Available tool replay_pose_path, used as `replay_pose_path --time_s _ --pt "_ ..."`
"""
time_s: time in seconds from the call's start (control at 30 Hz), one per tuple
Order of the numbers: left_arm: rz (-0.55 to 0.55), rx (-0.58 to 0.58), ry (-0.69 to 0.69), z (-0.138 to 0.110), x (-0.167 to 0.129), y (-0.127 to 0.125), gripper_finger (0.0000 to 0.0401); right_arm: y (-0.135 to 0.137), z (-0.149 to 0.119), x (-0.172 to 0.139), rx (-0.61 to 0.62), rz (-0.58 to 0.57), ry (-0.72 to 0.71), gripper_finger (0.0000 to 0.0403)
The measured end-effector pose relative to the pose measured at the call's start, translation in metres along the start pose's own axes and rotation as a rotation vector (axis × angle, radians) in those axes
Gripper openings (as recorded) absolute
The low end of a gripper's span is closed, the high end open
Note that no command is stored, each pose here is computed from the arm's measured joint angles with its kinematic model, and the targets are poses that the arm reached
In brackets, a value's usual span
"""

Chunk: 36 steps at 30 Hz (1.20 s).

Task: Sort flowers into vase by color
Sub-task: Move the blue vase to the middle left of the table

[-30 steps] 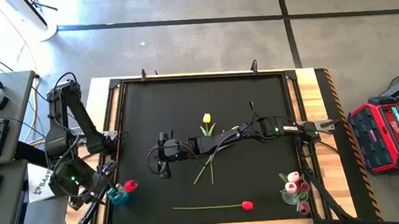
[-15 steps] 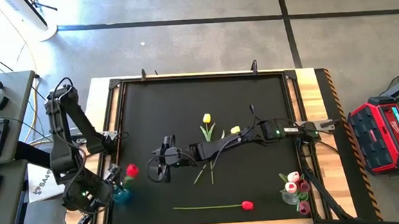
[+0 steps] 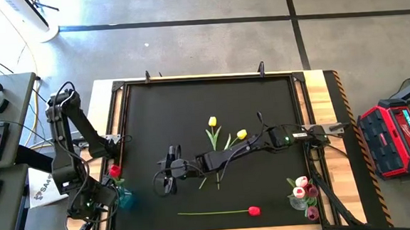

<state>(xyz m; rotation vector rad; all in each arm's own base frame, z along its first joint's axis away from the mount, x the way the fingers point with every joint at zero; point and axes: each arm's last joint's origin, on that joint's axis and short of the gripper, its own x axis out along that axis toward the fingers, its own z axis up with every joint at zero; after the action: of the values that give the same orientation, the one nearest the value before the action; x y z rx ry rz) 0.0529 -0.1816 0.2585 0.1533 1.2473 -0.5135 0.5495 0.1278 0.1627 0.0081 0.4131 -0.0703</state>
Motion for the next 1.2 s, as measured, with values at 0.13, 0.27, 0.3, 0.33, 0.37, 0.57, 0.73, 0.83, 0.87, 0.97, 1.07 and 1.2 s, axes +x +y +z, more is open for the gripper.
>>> replay_pose_path --time_s 0.13,0.27,0.3,0.33,0.37,0.57,0.73,0.83,0.87,0.97,1.07,1.2 --pt "-0.004 -0.006 -0.008 0.000 0.000 -0.001 0.0315 0.000 0.000 0.000 -0.010 0.001 0.000 0.0284" --pt "-0.001 -0.049 -0.039 0.002 -0.001 -0.002 0.0314 -0.001 0.000 0.000 -0.017 0.000 0.000 0.0284" --pt "-0.002 -0.054 -0.050 0.003 -0.001 -0.002 0.0312 -0.001 0.000 0.000 -0.018 0.000 0.001 0.0284" --pt "-0.001 -0.057 -0.065 0.004 -0.002 -0.003 0.0309 -0.001 0.000 0.000 -0.018 0.000 0.001 0.0284" --pt "0.002 -0.058 -0.078 0.005 -0.002 -0.003 0.0305 -0.001 0.000 0.000 -0.018 0.000 0.001 0.0284" --pt "0.017 -0.049 -0.080 0.006 0.001 -0.005 0.0268 0.000 0.000 0.000 -0.018 0.003 0.001 0.0284" --pt "0.001 -0.009 -0.022 0.008 0.011 -0.011 0.0242 0.000 -0.001 0.000 -0.021 0.003 0.008 0.0284" --pt "0.018 0.011 0.000 0.009 0.016 -0.014 0.0228 0.000 -0.001 0.000 -0.022 0.002 0.015 0.0284" --pt "0.021 0.015 0.007 0.009 0.017 -0.014 0.0223 0.000 -0.001 0.000 -0.021 0.002 0.015 0.0284" --pt "0.041 0.018 0.025 0.008 0.020 -0.013 0.0201 0.000 -0.002 0.000 -0.020 0.002 0.017 0.0284" --pt "0.047 -0.015 0.026 0.008 0.019 -0.012 0.0168 0.000 -0.002 0.000 -0.021 0.007 0.019 0.0282" --pt "0.050 -0.033 0.020 0.007 0.019 -0.012 0.0114 0.000 -0.002 0.000 -0.021 0.007 0.020 0.0278"
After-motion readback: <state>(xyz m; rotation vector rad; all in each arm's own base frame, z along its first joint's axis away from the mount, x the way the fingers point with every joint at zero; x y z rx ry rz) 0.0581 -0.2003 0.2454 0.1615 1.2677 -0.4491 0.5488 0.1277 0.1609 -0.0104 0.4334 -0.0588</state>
